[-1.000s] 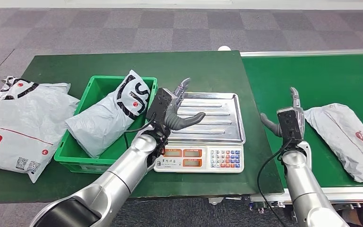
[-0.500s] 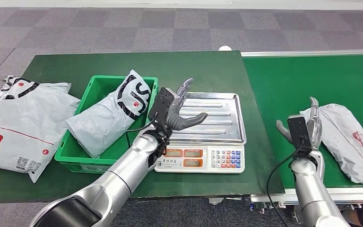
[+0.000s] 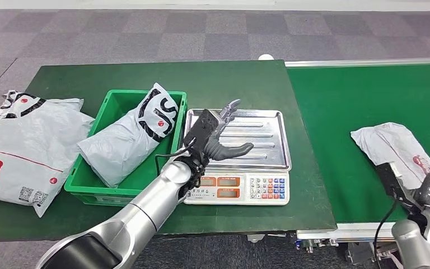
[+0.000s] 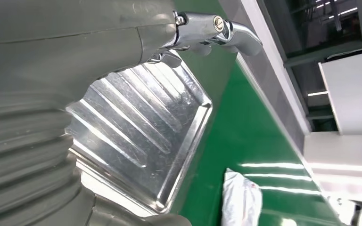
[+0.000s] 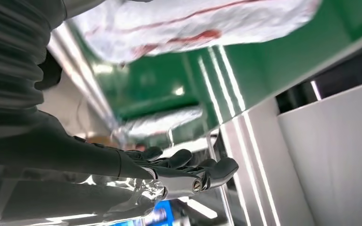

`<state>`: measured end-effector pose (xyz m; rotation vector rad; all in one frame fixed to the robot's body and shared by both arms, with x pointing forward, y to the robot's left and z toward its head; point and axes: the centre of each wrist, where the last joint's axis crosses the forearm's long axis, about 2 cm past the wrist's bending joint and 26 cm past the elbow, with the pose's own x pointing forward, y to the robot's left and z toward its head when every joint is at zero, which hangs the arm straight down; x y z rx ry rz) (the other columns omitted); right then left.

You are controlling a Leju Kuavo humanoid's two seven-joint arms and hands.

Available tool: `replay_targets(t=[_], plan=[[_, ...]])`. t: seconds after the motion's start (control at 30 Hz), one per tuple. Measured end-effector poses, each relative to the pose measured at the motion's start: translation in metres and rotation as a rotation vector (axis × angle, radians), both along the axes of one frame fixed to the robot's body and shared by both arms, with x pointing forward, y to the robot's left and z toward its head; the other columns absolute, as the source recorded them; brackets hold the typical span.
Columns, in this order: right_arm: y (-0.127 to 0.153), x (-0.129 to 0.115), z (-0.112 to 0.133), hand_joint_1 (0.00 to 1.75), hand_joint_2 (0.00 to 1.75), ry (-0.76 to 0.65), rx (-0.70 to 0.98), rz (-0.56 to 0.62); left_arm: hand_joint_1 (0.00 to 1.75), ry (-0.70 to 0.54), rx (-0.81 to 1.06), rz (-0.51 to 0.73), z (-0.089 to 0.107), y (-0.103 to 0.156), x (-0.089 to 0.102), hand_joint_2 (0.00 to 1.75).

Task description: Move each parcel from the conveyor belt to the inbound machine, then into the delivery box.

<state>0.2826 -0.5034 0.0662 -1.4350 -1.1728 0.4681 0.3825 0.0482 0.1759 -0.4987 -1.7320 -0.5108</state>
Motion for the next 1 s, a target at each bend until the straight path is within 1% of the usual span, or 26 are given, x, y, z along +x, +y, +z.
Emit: replay_targets(t=[0.1, 0.23, 0.33, 0.47, 0.53, 0.77, 1.0], plan=[[-0.007, -0.001, -0.002, 0.0, 1.75, 0.048, -0.007, -0.039, 0.0, -0.011, 0.009, 0.0, 0.0, 0.001, 0.001, 1.75], [-0.009, 0.003, -0.006, 0.0, 1.75, 0.104, 0.059, -0.1, 0.0, -0.025, 0.02, 0.002, -0.001, 0.004, 0.002, 1.75], [-0.01, 0.004, -0.011, 0.0, 1.75, 0.164, 0.148, -0.136, 0.0, -0.033, 0.028, 0.009, -0.002, 0.007, 0.003, 1.75], [-0.009, 0.002, -0.019, 0.0, 1.75, 0.245, 0.31, -0.147, 0.0, -0.044, 0.04, 0.016, -0.003, 0.012, 0.005, 1.75], [-0.008, 0.003, -0.021, 0.0, 1.75, 0.273, 0.358, -0.154, 0.0, -0.046, 0.041, 0.022, -0.003, 0.015, 0.007, 1.75], [-0.006, 0.012, -0.017, 0.0, 1.75, 0.293, 0.396, -0.169, 0.0, -0.044, 0.039, 0.038, -0.004, 0.02, 0.009, 1.75], [-0.005, 0.012, -0.017, 0.0, 1.75, 0.297, 0.403, -0.171, 0.0, -0.043, 0.036, 0.045, -0.004, 0.022, 0.01, 1.75]])
